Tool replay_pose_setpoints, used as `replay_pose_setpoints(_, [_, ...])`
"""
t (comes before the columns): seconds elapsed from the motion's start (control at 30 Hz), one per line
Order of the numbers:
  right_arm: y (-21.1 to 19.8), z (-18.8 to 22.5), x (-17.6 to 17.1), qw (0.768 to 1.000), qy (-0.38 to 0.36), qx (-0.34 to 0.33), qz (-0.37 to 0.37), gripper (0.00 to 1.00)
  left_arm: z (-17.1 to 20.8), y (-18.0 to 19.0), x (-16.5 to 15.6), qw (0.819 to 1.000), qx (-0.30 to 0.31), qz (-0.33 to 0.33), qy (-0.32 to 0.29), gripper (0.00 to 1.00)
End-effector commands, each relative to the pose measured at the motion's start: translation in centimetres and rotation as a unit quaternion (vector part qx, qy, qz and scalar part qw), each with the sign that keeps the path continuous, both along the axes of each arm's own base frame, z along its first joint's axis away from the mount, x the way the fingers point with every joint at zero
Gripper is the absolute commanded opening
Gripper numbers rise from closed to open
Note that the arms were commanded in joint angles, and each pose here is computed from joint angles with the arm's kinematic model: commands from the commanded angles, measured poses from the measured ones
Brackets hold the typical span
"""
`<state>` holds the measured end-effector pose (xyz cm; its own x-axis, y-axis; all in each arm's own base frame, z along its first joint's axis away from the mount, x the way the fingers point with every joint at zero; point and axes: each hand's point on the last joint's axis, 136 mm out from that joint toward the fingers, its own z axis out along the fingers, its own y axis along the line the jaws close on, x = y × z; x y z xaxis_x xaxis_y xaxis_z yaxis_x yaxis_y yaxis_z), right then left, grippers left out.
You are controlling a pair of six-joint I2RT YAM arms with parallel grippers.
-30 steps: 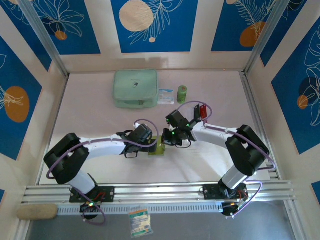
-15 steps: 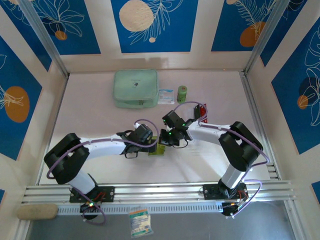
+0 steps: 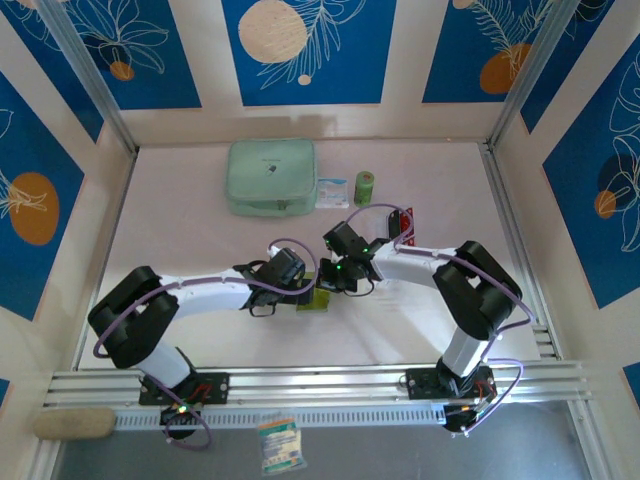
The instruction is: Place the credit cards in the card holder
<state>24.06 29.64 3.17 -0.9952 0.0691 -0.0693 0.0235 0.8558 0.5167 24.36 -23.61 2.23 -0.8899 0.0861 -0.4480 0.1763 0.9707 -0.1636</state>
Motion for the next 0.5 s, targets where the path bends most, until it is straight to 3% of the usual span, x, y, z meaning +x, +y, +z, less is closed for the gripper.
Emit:
replay_pose_setpoints(0.0, [-1.7, -3.7, -1.4, 0.998, 0.049, -0.050, -0.008, 0.00, -2.7, 0.5, -1.5, 0.999, 0.018, -0.005, 0.038, 1.00])
replay_pose_setpoints(0.23, [-2.3, -4.7, -2.5, 0.996, 0.062, -0.057, -0.012, 0.00, -2.5, 0.4, -1.5, 0.999, 0.016, -0.005, 0.038, 1.00])
replay_pose_setpoints(0.47, [-0.8, -1.8, -1.8, 0.999, 0.029, -0.017, 0.002, 0.00, -2.0, 0.2, -1.3, 0.999, 0.012, -0.005, 0.035, 1.00])
